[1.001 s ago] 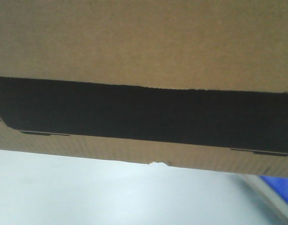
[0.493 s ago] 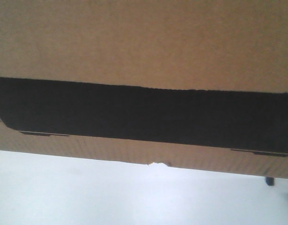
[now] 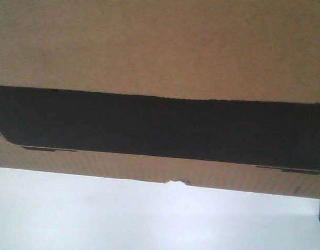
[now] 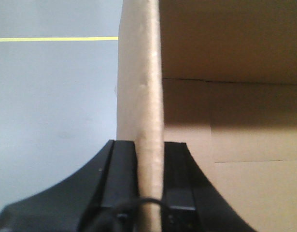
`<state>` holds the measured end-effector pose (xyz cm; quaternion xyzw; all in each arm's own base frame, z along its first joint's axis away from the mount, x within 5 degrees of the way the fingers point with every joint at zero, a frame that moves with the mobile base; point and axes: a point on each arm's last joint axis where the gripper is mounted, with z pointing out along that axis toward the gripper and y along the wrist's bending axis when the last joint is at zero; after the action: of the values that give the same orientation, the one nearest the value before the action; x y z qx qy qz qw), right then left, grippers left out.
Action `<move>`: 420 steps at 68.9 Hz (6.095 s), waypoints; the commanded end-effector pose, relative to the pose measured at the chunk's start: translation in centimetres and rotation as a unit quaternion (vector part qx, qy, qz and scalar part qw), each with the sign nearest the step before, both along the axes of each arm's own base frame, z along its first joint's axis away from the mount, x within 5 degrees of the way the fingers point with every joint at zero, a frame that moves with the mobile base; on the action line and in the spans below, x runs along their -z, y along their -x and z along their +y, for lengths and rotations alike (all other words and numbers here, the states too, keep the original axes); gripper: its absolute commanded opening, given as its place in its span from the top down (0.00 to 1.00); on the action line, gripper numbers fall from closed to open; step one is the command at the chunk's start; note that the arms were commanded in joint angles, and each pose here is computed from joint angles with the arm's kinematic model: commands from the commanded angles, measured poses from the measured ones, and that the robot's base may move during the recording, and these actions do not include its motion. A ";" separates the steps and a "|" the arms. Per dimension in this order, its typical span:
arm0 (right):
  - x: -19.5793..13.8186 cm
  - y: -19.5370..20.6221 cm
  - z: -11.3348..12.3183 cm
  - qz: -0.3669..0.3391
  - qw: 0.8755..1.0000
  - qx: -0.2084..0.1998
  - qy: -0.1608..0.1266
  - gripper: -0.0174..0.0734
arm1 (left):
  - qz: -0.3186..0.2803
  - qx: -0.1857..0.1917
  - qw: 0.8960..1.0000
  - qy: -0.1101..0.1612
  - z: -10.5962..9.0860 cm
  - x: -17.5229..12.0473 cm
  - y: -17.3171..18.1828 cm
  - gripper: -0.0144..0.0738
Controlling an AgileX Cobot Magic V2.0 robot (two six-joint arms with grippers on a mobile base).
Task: Grab box from left shelf to table start
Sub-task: 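Hold the box with both grippers while the base turns away, then carry the box with both grippers while driving across the floor, then keep holding the box with both grippers while driving toward the table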
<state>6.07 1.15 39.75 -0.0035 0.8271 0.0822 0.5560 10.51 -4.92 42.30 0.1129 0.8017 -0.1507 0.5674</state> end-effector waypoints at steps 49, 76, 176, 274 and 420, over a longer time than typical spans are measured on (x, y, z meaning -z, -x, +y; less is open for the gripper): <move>-2.4 -0.1 0.1 -0.090 0.996 -0.005 -0.015 0.75 | -0.081 0.038 0.991 0.098 -0.5 -3.0 0.8 0.95; -2.4 -0.1 0.1 -0.090 0.996 -0.005 -0.015 0.75 | -0.081 0.038 0.991 0.098 -0.5 -3.0 0.8 0.95; -2.4 -0.1 0.1 -0.090 0.996 -0.005 -0.015 0.75 | -0.081 0.038 0.991 0.098 -0.5 -3.0 0.8 0.95; -2.4 -0.1 0.1 -0.090 0.996 -0.005 -0.015 0.75 | -0.082 0.038 0.991 0.098 -0.5 -3.0 0.8 0.95; -2.3 -0.1 0.1 -0.089 0.996 -0.005 -0.015 0.75 | -0.082 0.038 0.991 0.098 -0.5 -3.0 0.8 0.95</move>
<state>6.08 1.15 39.77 -0.0072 0.8266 0.0797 0.5571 10.51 -4.93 42.30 0.1128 0.8017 -0.1514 0.5671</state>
